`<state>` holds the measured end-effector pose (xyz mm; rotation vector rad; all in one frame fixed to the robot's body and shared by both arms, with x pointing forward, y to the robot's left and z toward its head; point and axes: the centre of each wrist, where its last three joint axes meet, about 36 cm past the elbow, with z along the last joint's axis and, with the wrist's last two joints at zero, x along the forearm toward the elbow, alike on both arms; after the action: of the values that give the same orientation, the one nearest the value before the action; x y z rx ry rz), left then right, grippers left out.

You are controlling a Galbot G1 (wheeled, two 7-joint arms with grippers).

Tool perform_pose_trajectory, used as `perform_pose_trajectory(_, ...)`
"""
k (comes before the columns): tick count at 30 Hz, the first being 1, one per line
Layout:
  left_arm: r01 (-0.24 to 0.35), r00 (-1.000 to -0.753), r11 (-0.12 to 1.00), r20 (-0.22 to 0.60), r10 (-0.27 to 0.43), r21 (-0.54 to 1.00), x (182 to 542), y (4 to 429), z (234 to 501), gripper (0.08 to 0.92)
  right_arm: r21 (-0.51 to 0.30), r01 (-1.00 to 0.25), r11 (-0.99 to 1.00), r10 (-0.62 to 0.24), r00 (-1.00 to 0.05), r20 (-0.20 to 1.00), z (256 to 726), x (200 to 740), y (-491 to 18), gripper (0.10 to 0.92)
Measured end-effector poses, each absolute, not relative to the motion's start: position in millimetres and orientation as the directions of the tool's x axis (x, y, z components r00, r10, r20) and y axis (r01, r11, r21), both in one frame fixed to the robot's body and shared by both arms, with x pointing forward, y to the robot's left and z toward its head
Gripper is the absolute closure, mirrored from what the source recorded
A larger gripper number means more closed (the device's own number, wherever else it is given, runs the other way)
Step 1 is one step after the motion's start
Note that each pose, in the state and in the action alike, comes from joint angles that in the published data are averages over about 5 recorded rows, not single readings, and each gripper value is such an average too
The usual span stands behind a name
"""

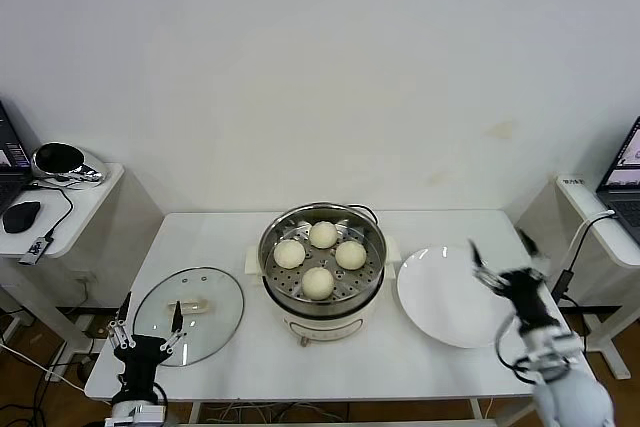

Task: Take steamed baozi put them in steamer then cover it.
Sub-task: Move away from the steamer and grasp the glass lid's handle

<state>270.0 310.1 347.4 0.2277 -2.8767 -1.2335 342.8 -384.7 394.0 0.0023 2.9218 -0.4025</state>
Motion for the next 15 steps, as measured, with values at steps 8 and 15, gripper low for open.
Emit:
perform_pose_trajectory(8, 0.015, -0.999, 0.362, 0.029, -0.035, 0.932, 275.8, 348.8, 327.2, 0.177, -0.249, 0.210, 0.945, 0.180, -0.974, -0.140, 387.1, 297.7, -410.4, 0.200)
perform_pose_trajectory(15, 0.095, -0.995, 0.120, 0.094, 0.019, 0.988, 292.1, 371.3, 311.4, 0.177, -0.245, 0.307, 0.919, 0.283, -0.950, -0.130, 383.7, 272.1, -416.8, 0.200)
